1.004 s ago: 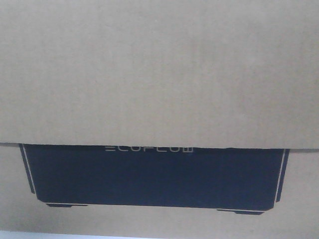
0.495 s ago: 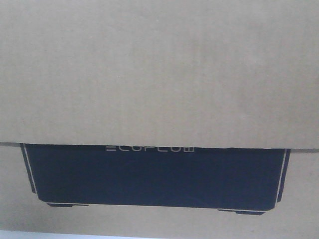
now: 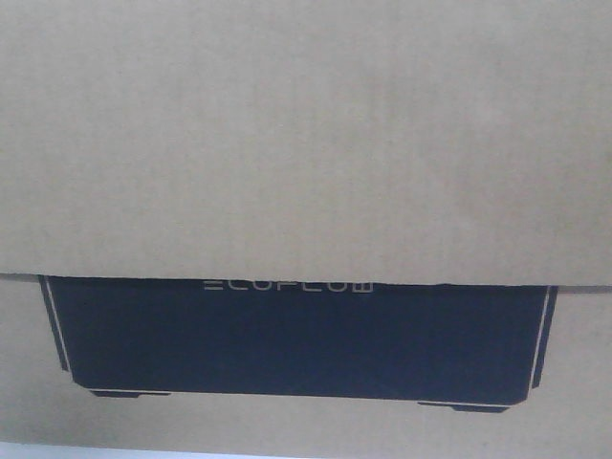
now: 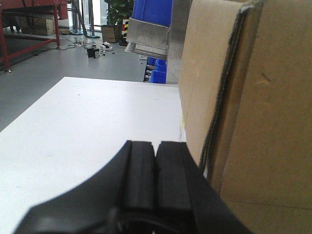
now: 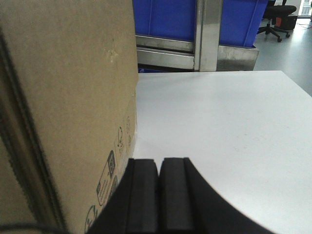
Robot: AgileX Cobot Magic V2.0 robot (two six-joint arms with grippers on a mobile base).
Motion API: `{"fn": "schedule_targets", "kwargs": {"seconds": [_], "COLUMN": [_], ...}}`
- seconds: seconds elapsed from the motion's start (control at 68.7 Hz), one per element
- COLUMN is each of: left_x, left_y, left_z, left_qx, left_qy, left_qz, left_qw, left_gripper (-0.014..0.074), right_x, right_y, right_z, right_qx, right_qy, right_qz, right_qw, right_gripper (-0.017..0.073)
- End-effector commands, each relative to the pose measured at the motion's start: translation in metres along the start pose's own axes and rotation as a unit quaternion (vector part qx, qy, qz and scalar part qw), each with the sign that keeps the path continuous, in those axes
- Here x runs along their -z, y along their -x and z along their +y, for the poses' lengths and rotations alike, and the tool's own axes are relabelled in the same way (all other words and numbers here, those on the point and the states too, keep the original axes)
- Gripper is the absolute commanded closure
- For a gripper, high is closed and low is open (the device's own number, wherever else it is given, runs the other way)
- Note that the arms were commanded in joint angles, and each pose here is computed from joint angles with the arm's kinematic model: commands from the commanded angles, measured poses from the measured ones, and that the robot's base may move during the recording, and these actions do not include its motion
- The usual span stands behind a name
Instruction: Grab box from left shelf to table start
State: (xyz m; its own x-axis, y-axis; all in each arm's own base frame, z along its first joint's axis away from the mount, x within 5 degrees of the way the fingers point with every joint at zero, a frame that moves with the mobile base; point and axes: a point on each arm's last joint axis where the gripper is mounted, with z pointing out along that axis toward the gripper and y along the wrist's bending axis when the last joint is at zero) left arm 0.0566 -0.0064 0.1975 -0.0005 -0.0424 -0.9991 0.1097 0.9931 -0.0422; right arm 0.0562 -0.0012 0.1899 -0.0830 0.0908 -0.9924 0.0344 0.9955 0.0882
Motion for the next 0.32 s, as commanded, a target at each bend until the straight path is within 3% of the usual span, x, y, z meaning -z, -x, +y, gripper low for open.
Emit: {"fn": "schedule_targets", "kwargs": {"seconds": [0.0, 0.306], "left_x": [0.0019, 0.0019], "left_y": [0.0108, 0.0108], "left_z": [0.0003, 0.0003], "left_qx": [0.003, 0.003], "left_qy": [0.002, 0.002], "left_qz": [-0.056, -0.056], "left_qw": [0.998, 0.998], "left_gripper": [0.0693, 0.0693], "right_x": [0.0005, 0.0005], "right_y": [0.0074, 0.0074], "right_z": [-0.0002, -0.0002], "right_qx": [0.004, 0.004], "right_qy": [-0.002, -0.002], "right_qz": [-0.049, -0.049], "right_qw": [0.999, 0.999], "right_gripper": [0.0503, 0.0503]}}
